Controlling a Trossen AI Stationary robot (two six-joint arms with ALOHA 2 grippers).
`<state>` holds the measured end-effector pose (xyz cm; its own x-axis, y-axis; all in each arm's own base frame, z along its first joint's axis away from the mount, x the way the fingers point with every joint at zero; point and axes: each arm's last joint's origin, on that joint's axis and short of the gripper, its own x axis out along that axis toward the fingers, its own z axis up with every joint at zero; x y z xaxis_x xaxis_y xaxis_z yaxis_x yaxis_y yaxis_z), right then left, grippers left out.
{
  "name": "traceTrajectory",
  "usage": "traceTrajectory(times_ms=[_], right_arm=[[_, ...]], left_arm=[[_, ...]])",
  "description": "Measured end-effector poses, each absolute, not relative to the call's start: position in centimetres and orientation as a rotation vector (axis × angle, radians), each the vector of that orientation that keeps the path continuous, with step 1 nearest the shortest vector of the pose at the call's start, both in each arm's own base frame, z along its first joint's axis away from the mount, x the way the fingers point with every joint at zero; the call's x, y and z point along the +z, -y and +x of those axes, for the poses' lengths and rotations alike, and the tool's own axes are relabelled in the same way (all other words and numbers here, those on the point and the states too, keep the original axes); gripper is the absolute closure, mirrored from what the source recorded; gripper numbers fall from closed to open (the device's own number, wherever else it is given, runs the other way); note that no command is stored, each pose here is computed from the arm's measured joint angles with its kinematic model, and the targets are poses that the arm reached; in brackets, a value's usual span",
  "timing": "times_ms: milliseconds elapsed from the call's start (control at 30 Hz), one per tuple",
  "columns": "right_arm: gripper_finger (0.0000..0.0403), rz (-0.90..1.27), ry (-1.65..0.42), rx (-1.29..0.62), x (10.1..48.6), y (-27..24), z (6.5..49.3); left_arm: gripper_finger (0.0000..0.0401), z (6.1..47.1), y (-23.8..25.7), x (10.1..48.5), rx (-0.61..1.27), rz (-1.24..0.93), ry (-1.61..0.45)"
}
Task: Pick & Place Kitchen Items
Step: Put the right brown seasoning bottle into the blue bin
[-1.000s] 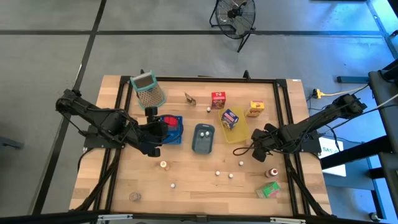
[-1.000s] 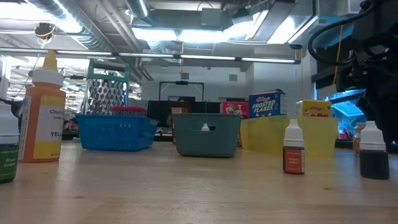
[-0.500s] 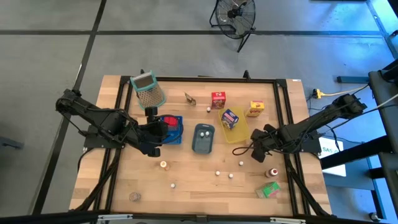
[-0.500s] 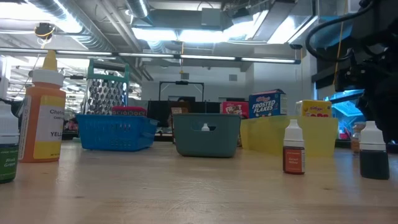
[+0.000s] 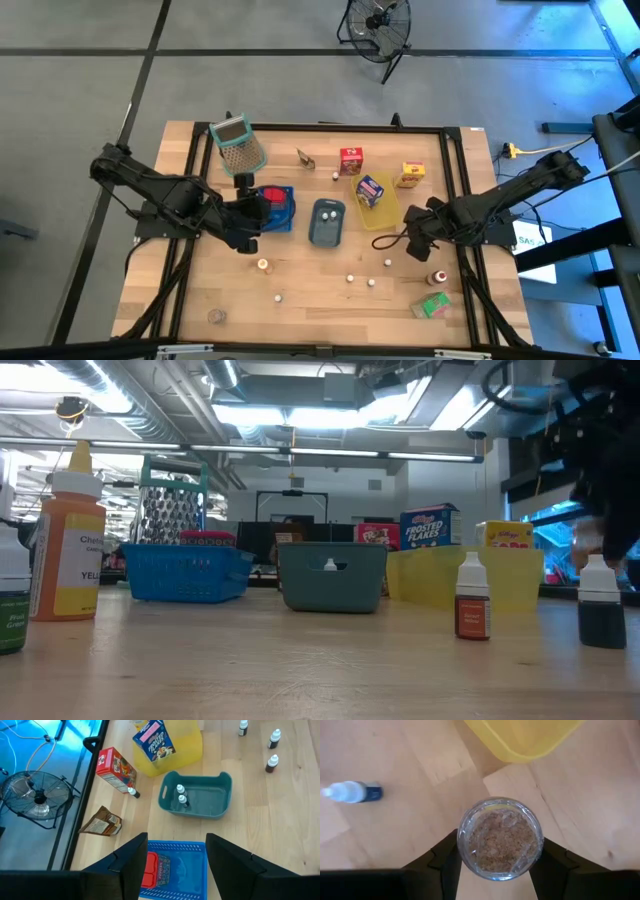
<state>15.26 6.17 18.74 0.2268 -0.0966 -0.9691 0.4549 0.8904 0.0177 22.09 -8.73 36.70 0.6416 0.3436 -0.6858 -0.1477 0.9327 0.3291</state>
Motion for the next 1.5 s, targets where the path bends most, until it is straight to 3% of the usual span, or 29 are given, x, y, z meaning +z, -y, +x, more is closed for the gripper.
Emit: traceTrajectory(times_ms=[233, 433, 600, 800, 1067, 1333, 1500], right_arm=[[0.022, 0.304, -1.242, -0.338, 22.7, -7.1, 16.1], [0.022, 0.177, -1.036, -0.247, 26.0, -8.2, 17.6], [0.022, 0.053, -0.856, -0.171, 27.7, -9.1, 19.3], [0.022, -0.108, -0.687, -0.075, 28.0, -10.4, 22.0], [0.022, -0.283, -0.523, 0.001, 27.8, -12.0, 24.9], [0.022, -0.382, -0.476, 0.011, 27.3, -12.6, 26.2], [0.022, -0.373, -0.476, 0.002, 27.3, -12.6, 26.2]], left_arm=[[0.0205, 22.4, 8.9, 36.4, 0.278, 0.268, -0.848], [0.0205, 23.6, 9.6, 35.8, 0.248, 0.193, -0.846], [0.0205, 26.0, 10.6, 35.3, 0.315, 0.094, -0.719], [0.0205, 29.0, 12.2, 33.1, 0.208, 0.215, -0.738], [0.0205, 30.2, 11.6, 32.3, 0.341, 0.346, -0.722], [0.0207, 30.0, 12.1, 32.3, 0.293, 0.326, -0.727], [0.0208, 27.5, 10.7, 31.2, 0.49, 0.361, -0.9]])
